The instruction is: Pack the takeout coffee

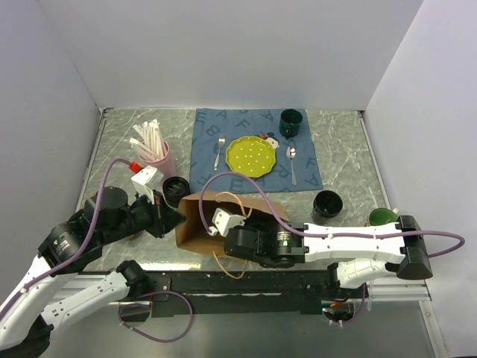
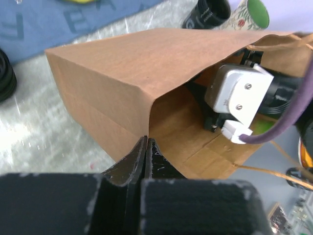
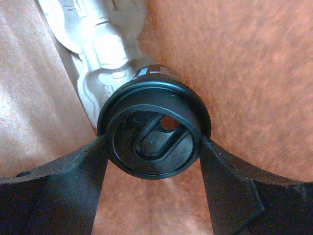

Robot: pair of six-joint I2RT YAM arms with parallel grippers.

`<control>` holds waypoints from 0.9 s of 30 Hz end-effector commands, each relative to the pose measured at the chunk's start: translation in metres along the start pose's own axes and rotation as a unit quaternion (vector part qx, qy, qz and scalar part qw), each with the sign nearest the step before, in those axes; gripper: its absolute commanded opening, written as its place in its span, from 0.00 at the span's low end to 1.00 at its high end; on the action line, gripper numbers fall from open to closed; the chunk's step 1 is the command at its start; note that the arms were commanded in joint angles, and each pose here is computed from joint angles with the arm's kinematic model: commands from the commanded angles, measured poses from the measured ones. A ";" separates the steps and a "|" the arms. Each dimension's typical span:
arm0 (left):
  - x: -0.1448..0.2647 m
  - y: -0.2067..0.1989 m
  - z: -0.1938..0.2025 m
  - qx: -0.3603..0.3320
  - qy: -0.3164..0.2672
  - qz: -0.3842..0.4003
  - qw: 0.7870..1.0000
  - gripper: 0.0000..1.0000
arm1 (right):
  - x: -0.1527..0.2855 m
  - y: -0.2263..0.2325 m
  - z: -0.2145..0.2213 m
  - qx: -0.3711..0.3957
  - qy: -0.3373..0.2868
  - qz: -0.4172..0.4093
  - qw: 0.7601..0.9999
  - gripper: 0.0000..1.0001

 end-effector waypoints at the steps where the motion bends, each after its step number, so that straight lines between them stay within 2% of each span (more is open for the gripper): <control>1: -0.006 -0.010 -0.021 -0.031 -0.071 0.038 0.996 0.01 | -0.001 -0.020 -0.010 -0.040 -0.012 0.086 0.995 0.52; 5: -0.008 -0.005 -0.015 -0.031 -0.073 0.041 0.996 0.02 | -0.003 -0.018 -0.008 -0.053 -0.017 0.084 0.995 0.52; 6: -0.008 -0.003 -0.011 -0.019 -0.068 0.036 0.997 0.12 | -0.001 -0.017 -0.007 -0.057 -0.022 0.074 0.995 0.53; 9: -0.003 -0.001 -0.008 0.001 -0.068 0.026 0.997 0.32 | 0.000 -0.011 -0.003 -0.067 -0.032 0.046 0.996 0.53; 11: -0.001 0.005 -0.002 0.006 -0.059 0.010 0.998 0.39 | 0.000 -0.010 0.000 -0.063 -0.033 0.042 0.997 0.53; 12: 0.000 0.006 -0.001 0.006 -0.057 0.004 0.998 0.46 | 0.000 -0.010 0.001 -0.063 -0.035 0.037 0.997 0.53; 14: 0.002 0.010 0.004 0.007 -0.044 -0.006 0.999 0.48 | 0.000 -0.009 -0.001 -0.060 -0.046 0.027 0.997 0.53; 16: 0.003 0.011 0.005 0.005 -0.046 -0.007 0.999 0.46 | 0.002 -0.004 -0.004 -0.054 -0.072 -0.010 0.996 0.53; 18: 0.002 0.013 0.007 0.003 -0.046 -0.005 0.999 0.33 | 0.003 -0.002 -0.006 -0.061 -0.095 -0.030 0.993 0.53; 19: 0.001 0.013 0.008 0.003 -0.046 -0.004 0.999 0.30 | 0.003 -0.001 -0.006 -0.057 -0.100 -0.037 0.993 0.53; 27: -0.005 0.011 0.011 -0.005 -0.046 0.022 0.999 0.01 | -0.001 -0.008 -0.004 -0.011 -0.097 -0.033 0.995 0.52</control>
Point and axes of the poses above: each gripper's point midway between its finger pads, its own x axis back along the fingers, its own y axis along the line the jaws close on, z = x × y, the point moved 7 cm from there along x, back along the fingers, and after that the axes turned 7 degrees about x, right-handed, at the moved point
